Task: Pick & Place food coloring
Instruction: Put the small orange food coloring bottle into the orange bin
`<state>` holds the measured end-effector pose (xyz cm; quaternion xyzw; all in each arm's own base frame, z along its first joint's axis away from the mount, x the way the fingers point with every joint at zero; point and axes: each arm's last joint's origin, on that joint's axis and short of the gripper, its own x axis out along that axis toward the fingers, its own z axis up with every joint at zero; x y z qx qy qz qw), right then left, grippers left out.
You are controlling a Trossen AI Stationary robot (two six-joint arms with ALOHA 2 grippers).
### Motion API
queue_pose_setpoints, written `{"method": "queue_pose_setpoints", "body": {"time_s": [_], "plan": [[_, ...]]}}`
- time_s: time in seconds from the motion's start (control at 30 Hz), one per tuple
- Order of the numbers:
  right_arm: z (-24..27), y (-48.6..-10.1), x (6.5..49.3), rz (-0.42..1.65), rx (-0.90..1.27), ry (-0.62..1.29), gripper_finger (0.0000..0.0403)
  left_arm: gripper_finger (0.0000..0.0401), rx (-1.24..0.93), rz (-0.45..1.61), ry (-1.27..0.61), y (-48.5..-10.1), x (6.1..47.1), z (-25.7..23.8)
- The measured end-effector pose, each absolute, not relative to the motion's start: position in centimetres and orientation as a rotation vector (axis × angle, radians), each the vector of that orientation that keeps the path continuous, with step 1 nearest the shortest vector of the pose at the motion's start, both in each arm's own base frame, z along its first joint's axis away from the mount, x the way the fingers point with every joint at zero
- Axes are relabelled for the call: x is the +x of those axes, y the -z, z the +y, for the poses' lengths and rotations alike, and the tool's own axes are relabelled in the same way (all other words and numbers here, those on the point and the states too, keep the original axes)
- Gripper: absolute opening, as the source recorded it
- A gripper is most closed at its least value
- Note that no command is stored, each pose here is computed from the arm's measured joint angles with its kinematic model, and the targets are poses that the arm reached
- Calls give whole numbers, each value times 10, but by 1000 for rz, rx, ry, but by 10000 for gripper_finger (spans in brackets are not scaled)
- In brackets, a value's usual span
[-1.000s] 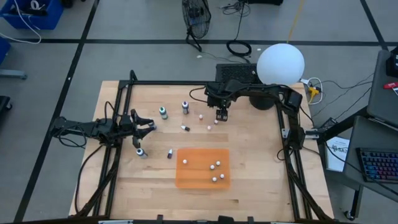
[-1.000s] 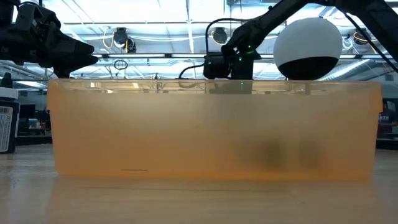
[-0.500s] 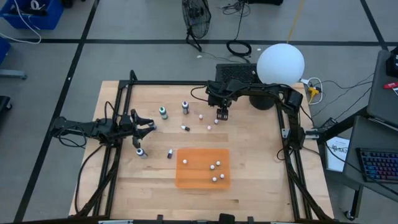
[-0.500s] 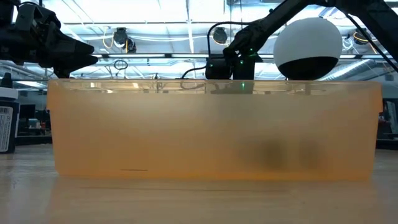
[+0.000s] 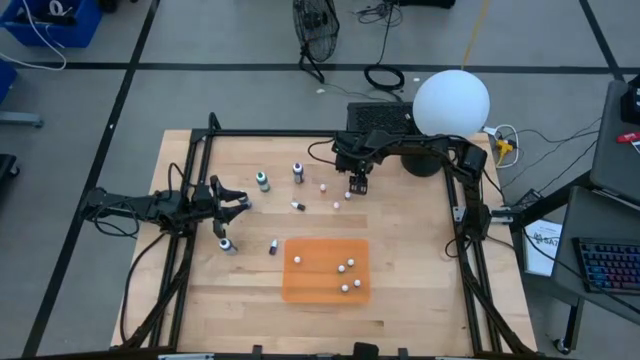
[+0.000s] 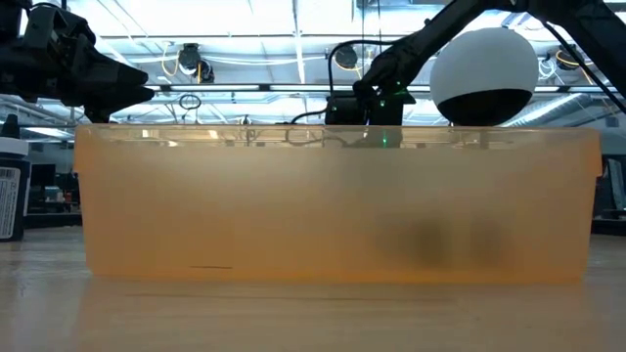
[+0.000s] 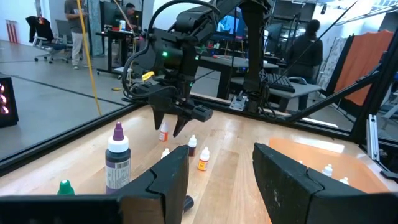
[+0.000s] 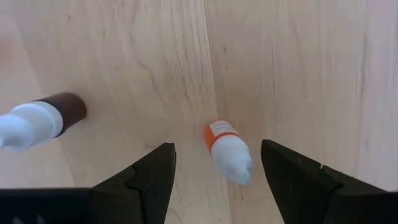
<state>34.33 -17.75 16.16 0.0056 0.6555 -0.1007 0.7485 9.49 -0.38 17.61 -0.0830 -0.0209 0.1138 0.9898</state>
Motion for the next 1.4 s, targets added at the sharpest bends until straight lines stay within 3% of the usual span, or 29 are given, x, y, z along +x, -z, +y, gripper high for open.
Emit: {"method": "queue_pose_setpoints", "body": {"time_s": [0.57,0.73,1.0,1.27,1.4], "plan": [[-178,-162,345,1420,8,225,218,182,-166,-42,-229,-176,95,-4],[-178,-162,344,1420,9,224,175,182,-166,-42,-229,-176,95,-4],[-178,-162,344,1420,5,221,50,182,-166,-42,-229,-176,95,-4],[-172,-165,347,1408,-17,182,47,182,-166,-41,-228,-176,95,-4],[-154,-187,347,1397,-85,190,47,182,-166,-42,-229,-176,95,-4]]}}
